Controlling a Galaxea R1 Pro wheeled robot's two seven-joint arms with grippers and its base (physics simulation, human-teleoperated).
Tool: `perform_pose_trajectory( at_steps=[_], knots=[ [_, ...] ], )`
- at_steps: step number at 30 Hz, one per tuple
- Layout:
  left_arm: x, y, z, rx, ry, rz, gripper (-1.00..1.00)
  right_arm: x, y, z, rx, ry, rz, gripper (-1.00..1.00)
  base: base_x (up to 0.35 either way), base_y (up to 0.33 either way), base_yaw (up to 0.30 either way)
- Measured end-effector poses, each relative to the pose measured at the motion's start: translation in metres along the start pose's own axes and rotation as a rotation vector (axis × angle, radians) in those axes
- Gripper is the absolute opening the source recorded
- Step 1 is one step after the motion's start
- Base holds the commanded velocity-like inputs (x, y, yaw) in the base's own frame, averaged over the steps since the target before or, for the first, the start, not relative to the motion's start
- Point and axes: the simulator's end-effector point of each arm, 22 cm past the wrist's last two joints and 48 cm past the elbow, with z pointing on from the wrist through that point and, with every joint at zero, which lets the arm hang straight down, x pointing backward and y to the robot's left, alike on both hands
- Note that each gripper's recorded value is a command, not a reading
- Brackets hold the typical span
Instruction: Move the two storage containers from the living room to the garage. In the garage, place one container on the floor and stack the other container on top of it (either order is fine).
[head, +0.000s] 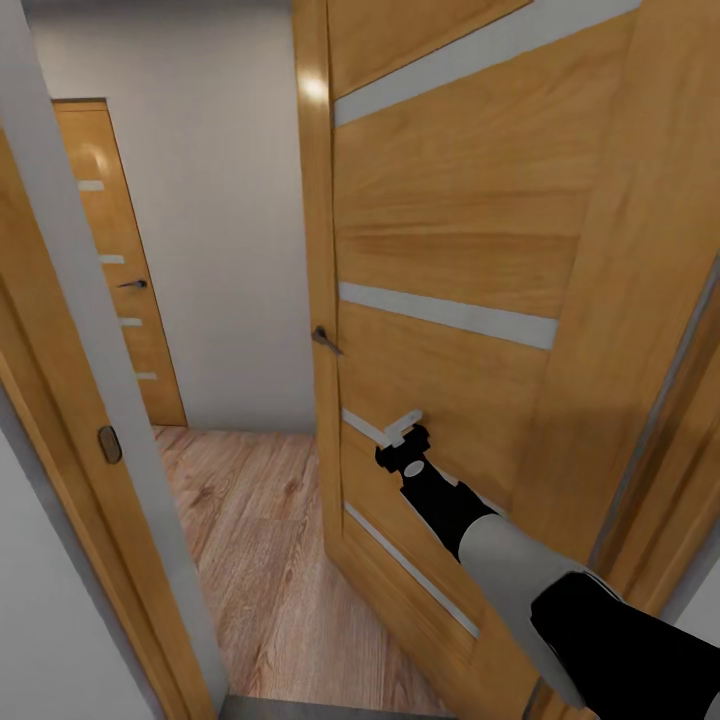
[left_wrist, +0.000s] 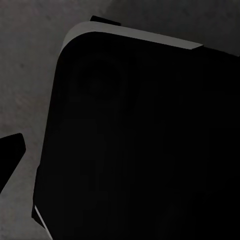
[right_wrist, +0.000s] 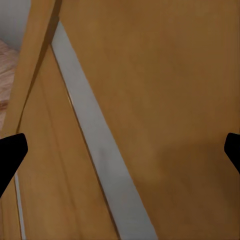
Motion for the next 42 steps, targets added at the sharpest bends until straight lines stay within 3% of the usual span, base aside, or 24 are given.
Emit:
perform_pose_trajectory(
  at_steps=[19, 24, 42],
  knots=[
    [-0.001, 0.001, 0.000, -0.001, -0.002, 0.001, 1.00, -0.001, -0.008, 0.000, 0.035, -0.004, 0.000, 1.00, 0.004, 0.000, 0.000],
    [-0.001, 0.001, 0.000, -0.001, -0.001, 0.002, 1.00, -0.001, -0.016, -0.001, 0.067, -0.004, 0.000, 1.00, 0.122, 0.000, 0.000],
    [-0.001, 0.001, 0.000, -0.001, -0.001, 0.002, 1.00, -0.002, -0.016, -0.001, 0.068, -0.007, 0.001, 1.00, 0.145, 0.000, 0.000]
  ],
)
